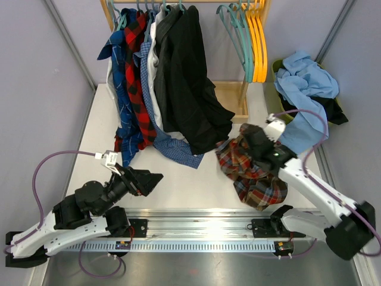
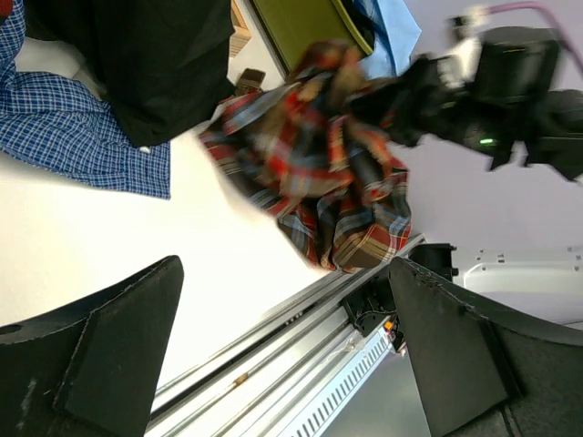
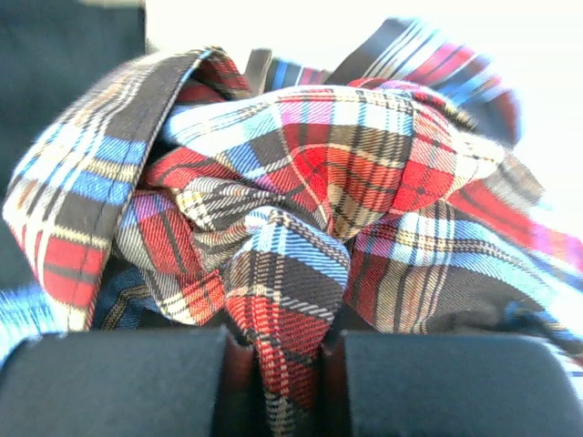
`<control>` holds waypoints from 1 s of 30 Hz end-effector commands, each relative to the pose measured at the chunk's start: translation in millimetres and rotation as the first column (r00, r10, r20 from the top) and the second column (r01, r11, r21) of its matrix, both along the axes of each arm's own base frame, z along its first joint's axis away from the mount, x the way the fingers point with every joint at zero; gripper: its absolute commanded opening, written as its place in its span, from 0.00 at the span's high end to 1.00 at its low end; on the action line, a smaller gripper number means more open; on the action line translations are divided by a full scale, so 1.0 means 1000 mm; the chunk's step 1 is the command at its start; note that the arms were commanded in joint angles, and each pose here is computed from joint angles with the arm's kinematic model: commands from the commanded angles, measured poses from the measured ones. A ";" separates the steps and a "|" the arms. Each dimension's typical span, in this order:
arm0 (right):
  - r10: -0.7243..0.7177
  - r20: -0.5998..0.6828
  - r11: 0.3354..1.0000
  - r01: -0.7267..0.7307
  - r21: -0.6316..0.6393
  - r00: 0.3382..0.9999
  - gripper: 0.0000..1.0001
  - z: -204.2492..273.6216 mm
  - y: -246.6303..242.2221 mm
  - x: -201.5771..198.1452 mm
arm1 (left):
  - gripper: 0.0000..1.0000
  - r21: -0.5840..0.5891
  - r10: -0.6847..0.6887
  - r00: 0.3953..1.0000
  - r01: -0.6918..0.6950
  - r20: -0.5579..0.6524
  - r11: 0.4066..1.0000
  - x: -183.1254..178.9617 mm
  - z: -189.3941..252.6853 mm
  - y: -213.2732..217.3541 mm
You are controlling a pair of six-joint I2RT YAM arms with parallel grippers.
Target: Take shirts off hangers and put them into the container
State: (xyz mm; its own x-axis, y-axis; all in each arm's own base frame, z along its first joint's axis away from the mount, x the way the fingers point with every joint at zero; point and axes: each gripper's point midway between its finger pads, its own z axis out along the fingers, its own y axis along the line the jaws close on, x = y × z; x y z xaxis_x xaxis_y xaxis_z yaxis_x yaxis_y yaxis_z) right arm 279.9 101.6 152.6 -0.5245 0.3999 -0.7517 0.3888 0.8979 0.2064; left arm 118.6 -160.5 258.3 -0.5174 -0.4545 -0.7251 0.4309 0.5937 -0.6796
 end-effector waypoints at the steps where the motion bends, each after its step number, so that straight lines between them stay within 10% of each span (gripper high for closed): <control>1: -0.165 0.157 0.976 0.184 -0.115 0.974 1.00 0.068 -0.071 -0.010 | 0.01 -0.035 -0.020 1.000 0.020 0.017 0.999 0.000 0.011 -0.010; 17: -0.295 0.603 0.911 0.409 -0.057 0.741 1.00 0.317 -0.155 0.052 | 0.01 -0.024 -0.083 0.996 0.084 0.032 0.996 -0.002 0.028 -0.029; 23: -0.331 0.787 0.872 0.487 0.044 0.521 1.00 0.458 -0.186 0.082 | 0.01 -0.031 -0.088 0.995 0.089 0.041 0.996 -0.004 0.034 -0.027; 30: -0.346 0.936 0.787 0.521 0.330 -0.069 1.00 0.598 -0.210 0.008 | 0.01 -0.040 -0.085 0.996 0.086 0.033 0.995 -0.008 0.039 -0.016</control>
State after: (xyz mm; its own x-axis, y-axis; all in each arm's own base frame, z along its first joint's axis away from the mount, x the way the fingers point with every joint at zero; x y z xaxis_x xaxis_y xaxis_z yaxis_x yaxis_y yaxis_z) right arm 361.4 -89.2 687.4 0.6610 0.1950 -0.7246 0.3995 0.7259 0.5598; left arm 115.7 -182.6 275.9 -0.5449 -0.4114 -0.7306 0.4730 0.5687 -0.6730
